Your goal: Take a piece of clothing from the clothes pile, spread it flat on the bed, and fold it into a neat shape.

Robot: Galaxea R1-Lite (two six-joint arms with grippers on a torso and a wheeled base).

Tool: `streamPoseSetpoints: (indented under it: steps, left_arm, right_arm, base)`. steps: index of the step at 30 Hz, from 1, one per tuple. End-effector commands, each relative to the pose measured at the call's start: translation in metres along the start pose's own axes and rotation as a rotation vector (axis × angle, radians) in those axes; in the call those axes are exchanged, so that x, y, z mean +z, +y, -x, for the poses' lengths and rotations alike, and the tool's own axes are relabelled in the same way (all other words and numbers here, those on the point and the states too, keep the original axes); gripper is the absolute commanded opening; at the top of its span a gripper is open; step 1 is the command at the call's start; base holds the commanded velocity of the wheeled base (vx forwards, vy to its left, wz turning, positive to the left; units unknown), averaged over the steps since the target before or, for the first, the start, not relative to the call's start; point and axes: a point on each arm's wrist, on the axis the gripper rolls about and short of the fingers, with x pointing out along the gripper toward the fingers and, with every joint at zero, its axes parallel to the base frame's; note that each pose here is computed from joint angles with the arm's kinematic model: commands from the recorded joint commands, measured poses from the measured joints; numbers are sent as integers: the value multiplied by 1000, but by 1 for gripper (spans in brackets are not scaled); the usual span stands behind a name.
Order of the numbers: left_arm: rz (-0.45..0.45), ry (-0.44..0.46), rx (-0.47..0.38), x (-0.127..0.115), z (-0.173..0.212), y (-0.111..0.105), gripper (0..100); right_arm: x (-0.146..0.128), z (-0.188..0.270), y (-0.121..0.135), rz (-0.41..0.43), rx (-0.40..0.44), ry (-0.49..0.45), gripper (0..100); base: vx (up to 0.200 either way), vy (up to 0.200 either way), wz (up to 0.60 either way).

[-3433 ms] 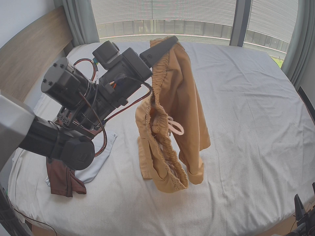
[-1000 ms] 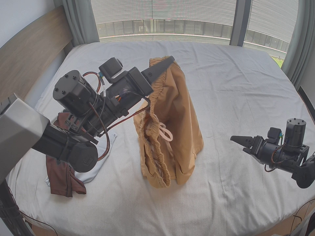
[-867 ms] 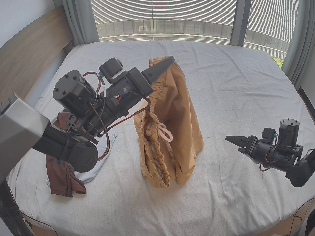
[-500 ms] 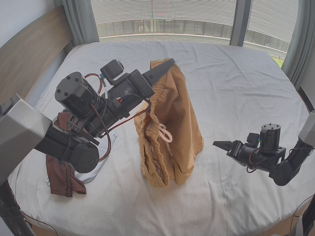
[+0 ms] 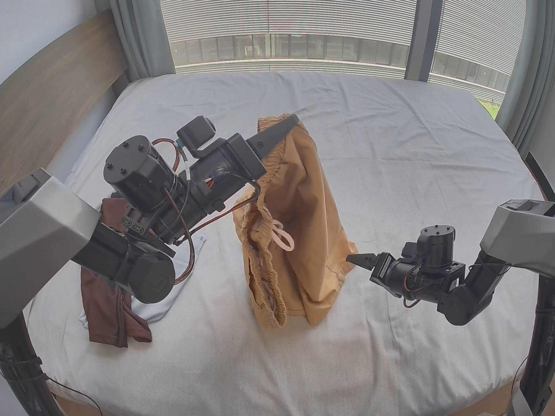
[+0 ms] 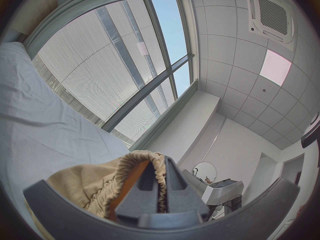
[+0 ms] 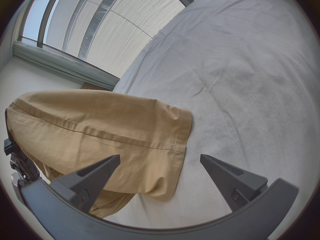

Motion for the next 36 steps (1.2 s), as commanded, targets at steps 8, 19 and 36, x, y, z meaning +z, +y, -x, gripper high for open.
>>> streamPoseSetpoints:
  steps: [8,19,36]
  left_arm:
    - [-22,-8,-1,1,0,2,0]
    - [-29,-12,0,3,1,1,0]
    - [-33,-14,5,4,2,3,0]
  right_arm:
    - [-19,-39,-14,-24,-23,54,100]
    - [-15,-60,-14,-60,-4,39,100]
    - [-27,-91,-12,-42,-44,22,0]
  base:
    - [0,0,0]
    - [0,0,0]
    - [0,0,0]
